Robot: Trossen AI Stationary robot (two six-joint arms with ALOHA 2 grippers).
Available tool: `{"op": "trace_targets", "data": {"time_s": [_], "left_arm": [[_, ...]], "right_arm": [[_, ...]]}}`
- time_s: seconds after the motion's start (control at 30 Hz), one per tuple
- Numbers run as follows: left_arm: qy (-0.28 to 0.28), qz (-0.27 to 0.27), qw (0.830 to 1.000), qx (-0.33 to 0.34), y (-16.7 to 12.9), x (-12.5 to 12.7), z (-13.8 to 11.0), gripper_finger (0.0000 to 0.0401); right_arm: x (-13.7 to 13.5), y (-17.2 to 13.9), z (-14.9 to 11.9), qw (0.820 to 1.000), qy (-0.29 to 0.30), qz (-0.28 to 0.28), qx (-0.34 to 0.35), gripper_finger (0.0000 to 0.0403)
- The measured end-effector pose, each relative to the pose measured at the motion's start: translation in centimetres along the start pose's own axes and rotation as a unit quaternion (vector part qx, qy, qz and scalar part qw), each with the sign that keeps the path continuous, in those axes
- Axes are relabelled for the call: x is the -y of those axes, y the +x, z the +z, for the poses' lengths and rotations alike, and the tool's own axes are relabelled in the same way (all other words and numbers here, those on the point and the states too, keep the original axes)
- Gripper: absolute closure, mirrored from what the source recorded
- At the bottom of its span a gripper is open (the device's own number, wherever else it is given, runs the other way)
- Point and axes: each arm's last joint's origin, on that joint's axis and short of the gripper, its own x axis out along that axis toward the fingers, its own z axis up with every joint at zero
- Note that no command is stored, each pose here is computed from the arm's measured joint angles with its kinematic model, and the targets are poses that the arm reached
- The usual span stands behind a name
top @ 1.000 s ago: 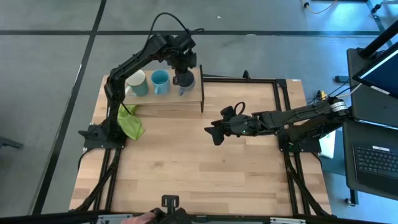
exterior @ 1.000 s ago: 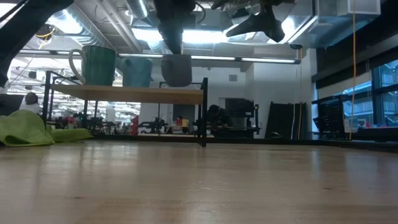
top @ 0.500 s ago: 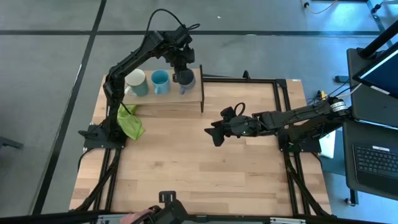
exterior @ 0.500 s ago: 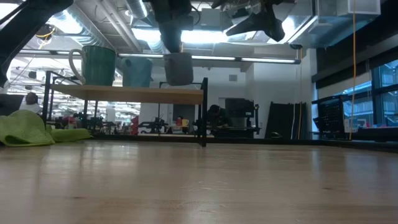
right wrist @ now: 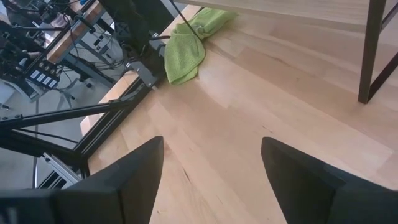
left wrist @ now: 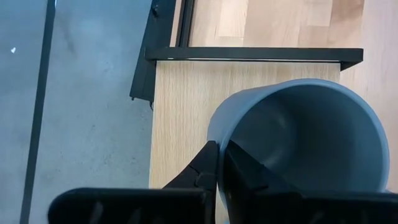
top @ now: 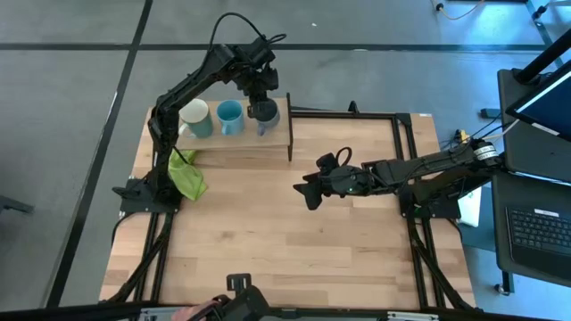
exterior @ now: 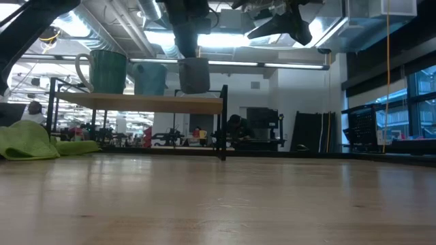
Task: Stack small to large cups/mugs on shelf
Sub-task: Put the blue mug on the shelf
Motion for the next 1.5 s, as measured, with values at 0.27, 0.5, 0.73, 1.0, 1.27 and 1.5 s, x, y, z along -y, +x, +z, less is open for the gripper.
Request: {"op": "trace_targets", "data": {"time_s": [0.27,0.5,0.73,1.0,1.27,1.5], "left_arm": [[-0.005,-0.011,1.000,-0.011,1.1,-0.1,0.1,0.0397],[-0.002,0.004,1.000,-0.014,1.6,-0.4,0.3,0.0393],[-0.031,-0.009,0.999,-0.016,1.5,-1.3,-0.5,0.0391],[-0.041,-0.020,0.999,-0.012,1.7,-1.3,-0.4,0.0390],[-0.043,-0.028,0.998,-0.027,3.1,-1.3,-0.1,0.0377],[-0.030,0.001,0.999,-0.024,3.0,-0.7,0.5,0.0348]], "right_arm": [[0.0,0.0,0.0,1.000,-0.002,0.000,0.000,0.0131],[0.0,0.0,0.0,1.000,-0.006,-0.002,-0.001,0.0131],[0.0,0.0,0.0,1.000,-0.015,-0.002,-0.001,0.0131],[0.0,0.0,0.0,1.000,-0.017,-0.002,-0.002,0.0131],[0.0,0.0,0.0,1.000,-0.019,-0.002,-0.002,0.0131],[0.1,0.0,-0.1,1.000,-0.020,-0.005,-0.004,0.0131]]}}
